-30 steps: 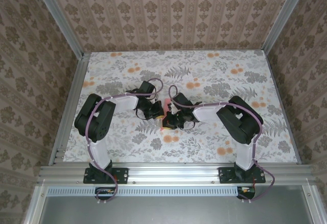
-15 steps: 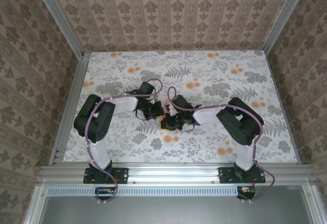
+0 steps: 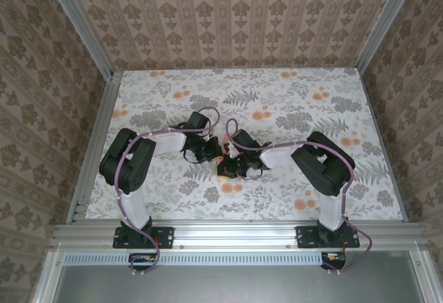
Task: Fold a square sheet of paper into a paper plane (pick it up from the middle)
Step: Third fold the triangle at the center of the table.
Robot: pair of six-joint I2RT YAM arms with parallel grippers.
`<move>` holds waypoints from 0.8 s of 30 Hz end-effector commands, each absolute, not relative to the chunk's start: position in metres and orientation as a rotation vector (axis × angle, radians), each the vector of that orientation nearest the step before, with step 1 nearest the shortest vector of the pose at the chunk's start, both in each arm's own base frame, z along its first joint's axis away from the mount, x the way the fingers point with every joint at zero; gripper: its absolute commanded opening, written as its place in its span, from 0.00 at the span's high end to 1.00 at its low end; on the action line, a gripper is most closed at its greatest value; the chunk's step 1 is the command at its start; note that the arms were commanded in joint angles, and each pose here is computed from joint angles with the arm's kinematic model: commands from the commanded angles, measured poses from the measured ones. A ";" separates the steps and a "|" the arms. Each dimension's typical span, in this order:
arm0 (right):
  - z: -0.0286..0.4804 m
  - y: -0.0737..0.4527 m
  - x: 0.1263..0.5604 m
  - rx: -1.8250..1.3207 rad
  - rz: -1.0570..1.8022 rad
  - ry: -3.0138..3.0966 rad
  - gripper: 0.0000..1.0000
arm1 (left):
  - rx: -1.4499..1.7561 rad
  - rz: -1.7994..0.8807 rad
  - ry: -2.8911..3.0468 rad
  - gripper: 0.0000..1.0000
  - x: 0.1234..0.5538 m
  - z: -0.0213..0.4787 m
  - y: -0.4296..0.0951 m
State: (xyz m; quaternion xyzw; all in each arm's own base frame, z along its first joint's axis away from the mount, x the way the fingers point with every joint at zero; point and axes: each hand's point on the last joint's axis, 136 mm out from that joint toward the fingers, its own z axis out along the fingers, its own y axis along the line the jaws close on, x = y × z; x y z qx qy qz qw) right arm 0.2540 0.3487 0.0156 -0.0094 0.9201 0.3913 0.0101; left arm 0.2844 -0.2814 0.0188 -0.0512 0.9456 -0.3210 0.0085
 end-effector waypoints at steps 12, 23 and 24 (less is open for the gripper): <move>0.062 0.298 0.300 -0.032 1.104 2.717 0.89 | -0.147 -0.846 3.025 0.99 0.273 -0.006 -0.265; 0.027 0.288 0.308 0.006 1.045 2.810 0.91 | -0.078 -0.890 3.014 0.98 0.273 0.001 -0.273; 0.021 0.285 0.307 0.019 1.024 2.825 0.91 | -0.073 -0.891 3.010 0.98 0.274 0.002 -0.274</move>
